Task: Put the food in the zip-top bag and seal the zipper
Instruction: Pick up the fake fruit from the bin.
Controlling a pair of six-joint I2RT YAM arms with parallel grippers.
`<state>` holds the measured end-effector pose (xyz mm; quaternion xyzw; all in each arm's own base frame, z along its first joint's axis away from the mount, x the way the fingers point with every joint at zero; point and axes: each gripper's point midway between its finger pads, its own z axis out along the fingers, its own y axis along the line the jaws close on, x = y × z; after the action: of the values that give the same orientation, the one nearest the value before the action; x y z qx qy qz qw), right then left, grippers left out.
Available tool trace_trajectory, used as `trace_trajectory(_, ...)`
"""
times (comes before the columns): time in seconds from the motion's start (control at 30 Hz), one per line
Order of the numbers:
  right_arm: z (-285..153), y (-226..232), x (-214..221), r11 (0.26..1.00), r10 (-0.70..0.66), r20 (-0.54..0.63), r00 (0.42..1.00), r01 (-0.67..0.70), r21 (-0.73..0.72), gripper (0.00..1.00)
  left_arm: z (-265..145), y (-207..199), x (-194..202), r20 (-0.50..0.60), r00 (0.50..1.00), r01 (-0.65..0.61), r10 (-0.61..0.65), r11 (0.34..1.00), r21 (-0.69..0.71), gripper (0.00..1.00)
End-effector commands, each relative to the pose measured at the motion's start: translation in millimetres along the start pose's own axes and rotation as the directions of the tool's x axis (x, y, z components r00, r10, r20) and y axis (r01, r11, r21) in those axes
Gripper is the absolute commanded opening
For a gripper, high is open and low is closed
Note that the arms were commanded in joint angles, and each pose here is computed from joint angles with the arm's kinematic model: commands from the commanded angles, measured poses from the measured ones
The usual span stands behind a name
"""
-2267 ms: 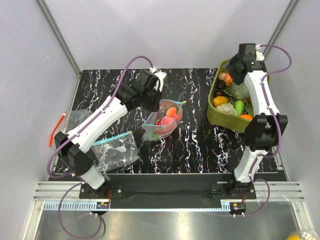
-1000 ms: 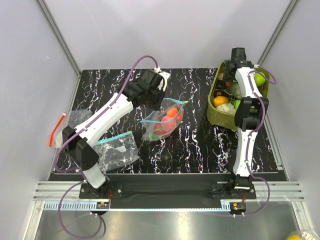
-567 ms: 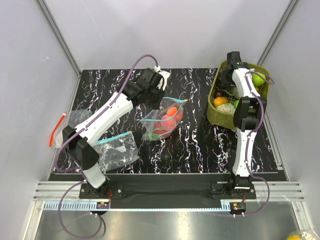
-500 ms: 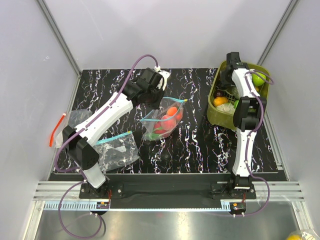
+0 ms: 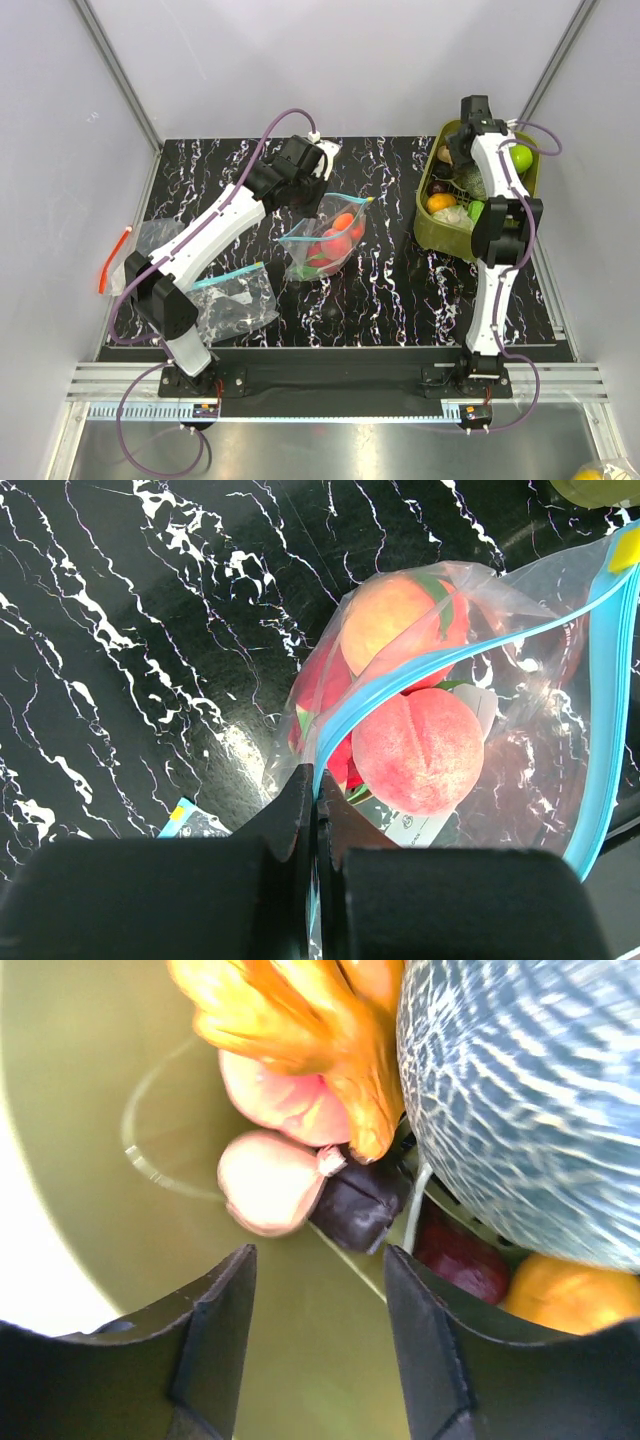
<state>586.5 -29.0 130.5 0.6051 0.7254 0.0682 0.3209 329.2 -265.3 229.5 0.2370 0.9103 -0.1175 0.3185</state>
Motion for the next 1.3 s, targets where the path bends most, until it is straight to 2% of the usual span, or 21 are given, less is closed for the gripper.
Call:
trace_trajectory(0.0, -60, 16, -39, 0.994, -0.062, 0.097, 0.993, 0.070, -0.084, 0.61, -14, 1, -18, 0.083, 0.997, 0.001, -0.001, 1.000, 0.005, 0.00)
trace_trajectory(0.17, -85, 15, -34, 0.975, -0.175, 0.062, 0.983, 0.182, -0.130, 0.67, -12, -2, -16, 0.076, 0.997, 0.001, -0.003, 1.000, 0.023, 0.00)
trace_trajectory(0.33, -91, 1, -6, 0.932, -0.335, -0.060, 0.940, 0.322, -0.165, 0.70, -10, -2, -16, 0.065, 0.998, -0.004, 0.002, 1.000, 0.023, 0.00)
trace_trajectory(0.47, -80, -24, 10, 0.933, -0.346, -0.103, 0.933, 0.330, -0.140, 0.69, -8, -2, -17, 0.059, 0.998, -0.010, 0.009, 1.000, 0.021, 0.00)
trace_trajectory(0.73, -50, -28, 25, 0.947, -0.309, -0.127, 0.942, 0.294, -0.127, 0.73, -2, -2, -18, 0.051, 0.999, -0.011, 0.010, 1.000, 0.024, 0.00)
trace_trajectory(0.93, -15, -28, 34, 0.938, -0.346, -0.094, 0.933, 0.341, -0.068, 0.73, 1, -2, -16, 0.040, 0.999, -0.010, 0.009, 1.000, 0.022, 0.00)
trace_trajectory(1.27, 22, -70, 73, 0.908, -0.402, -0.177, 0.898, 0.416, 0.051, 0.69, 4, 3, -11, 0.027, 1.000, -0.002, 0.002, 1.000, 0.009, 0.00)
